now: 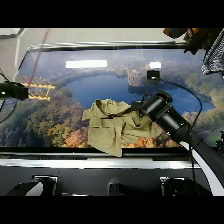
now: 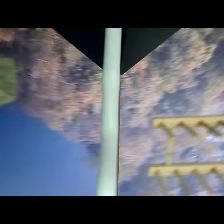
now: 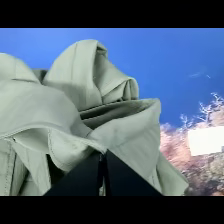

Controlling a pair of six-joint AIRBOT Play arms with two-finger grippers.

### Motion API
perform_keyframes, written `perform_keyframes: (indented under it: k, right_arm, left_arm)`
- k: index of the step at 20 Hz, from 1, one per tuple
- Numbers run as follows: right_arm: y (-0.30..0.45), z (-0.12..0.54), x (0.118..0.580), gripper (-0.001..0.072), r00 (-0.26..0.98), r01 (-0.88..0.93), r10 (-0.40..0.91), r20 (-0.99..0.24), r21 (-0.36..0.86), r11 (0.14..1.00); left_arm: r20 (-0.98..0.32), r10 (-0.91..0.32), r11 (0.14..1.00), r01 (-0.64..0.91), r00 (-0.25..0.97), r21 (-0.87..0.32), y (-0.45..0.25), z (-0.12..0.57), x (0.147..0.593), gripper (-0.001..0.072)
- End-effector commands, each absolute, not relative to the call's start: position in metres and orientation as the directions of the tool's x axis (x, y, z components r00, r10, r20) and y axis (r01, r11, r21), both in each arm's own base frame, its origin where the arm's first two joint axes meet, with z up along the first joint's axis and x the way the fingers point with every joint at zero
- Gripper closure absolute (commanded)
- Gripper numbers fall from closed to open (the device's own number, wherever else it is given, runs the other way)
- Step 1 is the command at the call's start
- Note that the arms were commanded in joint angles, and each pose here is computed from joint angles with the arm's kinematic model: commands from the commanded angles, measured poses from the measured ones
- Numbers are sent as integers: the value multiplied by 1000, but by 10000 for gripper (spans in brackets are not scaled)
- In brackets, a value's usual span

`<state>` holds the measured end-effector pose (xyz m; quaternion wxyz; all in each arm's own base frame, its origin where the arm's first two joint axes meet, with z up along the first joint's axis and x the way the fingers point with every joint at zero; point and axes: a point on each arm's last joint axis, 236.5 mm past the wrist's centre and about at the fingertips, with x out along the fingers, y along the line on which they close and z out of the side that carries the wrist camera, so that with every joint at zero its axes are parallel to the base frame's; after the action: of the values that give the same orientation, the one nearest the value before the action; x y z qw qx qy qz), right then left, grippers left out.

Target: Fold the clothes and pants, and hang the long-sleeved shirts on hangers.

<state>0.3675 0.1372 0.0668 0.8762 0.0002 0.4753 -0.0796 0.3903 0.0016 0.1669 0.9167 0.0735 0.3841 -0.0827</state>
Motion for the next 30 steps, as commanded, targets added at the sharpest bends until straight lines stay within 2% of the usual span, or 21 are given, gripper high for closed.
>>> perform_keyframes:
  k: [1,5,10,12,16,19,23,25,30]
  right_arm:
    - [128,68,366,683,531,155,-177,-829,-111,982]
    - [123,68,365,683,524,185,-199,-828,-118,976]
    - [121,68,364,683,519,242,-205,-830,-88,966]
    - [120,67,362,683,513,253,-212,-832,-89,963]
    - [117,67,361,683,506,286,-222,-833,-81,955]
    - [115,68,362,683,512,326,-231,-827,-61,943]
    - [112,70,365,683,522,359,-244,-817,-50,932]
    - [112,71,365,683,523,360,-244,-817,-48,932]
    - [114,70,365,683,523,357,-238,-818,-43,933]
  left_arm:
    - [-740,-219,914,399,636,73,-64,153,350,693]
    - [-776,-328,818,573,539,53,-118,111,281,693]
    - [-770,-444,735,678,458,-21,-147,93,218,692]
    - [-806,-448,713,698,386,-62,-146,76,193,692]
    - [-807,-454,697,715,377,-57,-140,74,170,691]
    - [-848,-445,671,734,287,-103,-135,62,143,691]
    - [-852,-470,602,790,229,-120,-142,59,130,692]
    - [-850,-486,596,788,203,-152,-148,57,131,691]
    - [-832,-538,567,788,132,-241,-176,44,151,691]
